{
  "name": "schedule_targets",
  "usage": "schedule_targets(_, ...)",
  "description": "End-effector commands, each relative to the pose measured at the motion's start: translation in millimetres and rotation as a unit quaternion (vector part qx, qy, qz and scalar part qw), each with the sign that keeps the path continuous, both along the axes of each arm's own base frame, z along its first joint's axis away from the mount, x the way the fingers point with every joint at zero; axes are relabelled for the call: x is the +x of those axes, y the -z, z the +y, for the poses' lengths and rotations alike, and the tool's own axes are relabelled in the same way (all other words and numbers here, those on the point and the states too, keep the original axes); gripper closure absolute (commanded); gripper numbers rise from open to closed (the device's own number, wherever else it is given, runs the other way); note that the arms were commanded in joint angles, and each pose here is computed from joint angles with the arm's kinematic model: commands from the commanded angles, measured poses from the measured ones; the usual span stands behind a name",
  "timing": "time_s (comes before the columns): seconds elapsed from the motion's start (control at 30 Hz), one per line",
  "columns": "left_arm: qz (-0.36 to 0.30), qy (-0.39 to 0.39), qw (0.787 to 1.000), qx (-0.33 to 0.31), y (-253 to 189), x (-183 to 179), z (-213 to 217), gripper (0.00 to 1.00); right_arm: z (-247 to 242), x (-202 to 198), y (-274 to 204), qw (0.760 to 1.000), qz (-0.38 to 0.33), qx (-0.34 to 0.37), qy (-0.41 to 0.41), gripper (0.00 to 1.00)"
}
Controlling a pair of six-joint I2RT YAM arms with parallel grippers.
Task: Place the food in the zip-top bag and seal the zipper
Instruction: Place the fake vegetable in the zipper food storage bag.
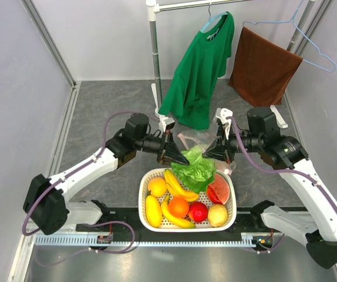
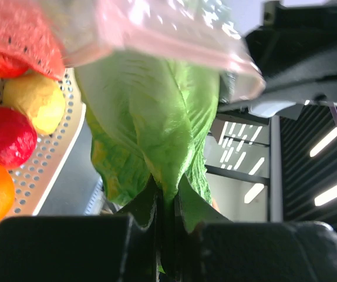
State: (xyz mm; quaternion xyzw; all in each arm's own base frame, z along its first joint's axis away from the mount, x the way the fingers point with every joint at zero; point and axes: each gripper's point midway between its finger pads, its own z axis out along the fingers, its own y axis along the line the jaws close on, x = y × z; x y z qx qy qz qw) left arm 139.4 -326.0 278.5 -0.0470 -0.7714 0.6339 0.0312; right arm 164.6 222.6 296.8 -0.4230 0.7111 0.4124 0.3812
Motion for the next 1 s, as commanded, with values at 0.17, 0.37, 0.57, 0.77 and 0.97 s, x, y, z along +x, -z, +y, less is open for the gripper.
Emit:
schedule_targets(0.17, 0.114, -0.030, 0.993, 0.014, 4.9, 22.4, -13.3, 0.98, 6.7, -22.1, -17.5, 0.996, -0.048, 0.011, -0.069, 1.00)
schedule_targets(0.37, 0.166, -0.096, 0.975, 0.110, 35.9, 45.3, -4.0, 0.98, 8.6, -30.0, -26.3, 0.997, -0.042, 0.023, -0.067, 1.00)
schedule_targets(0.57, 0.165, -0.135, 0.963, 0.168, 25.4, 52.8, -9.3, 0.87, 21.6, -29.9, -10.9, 0.997, -0.016, 0.019, -0.070, 1.00)
schedule_targets(0.77, 0.103, -0.136, 0.973, 0.153, 3.4, 55.8, -12.5, 0.82, 39.3, -32.5, -25.3, 0.996, -0.005, 0.044, -0.080, 1.00)
schedule_targets(0.97, 0.025, -0.134, 0.980, 0.143, -2.5, 46.0, -5.9, 0.95, 31.2, -19.3, -28.7, 0.999, -0.015, 0.032, -0.020, 0.94)
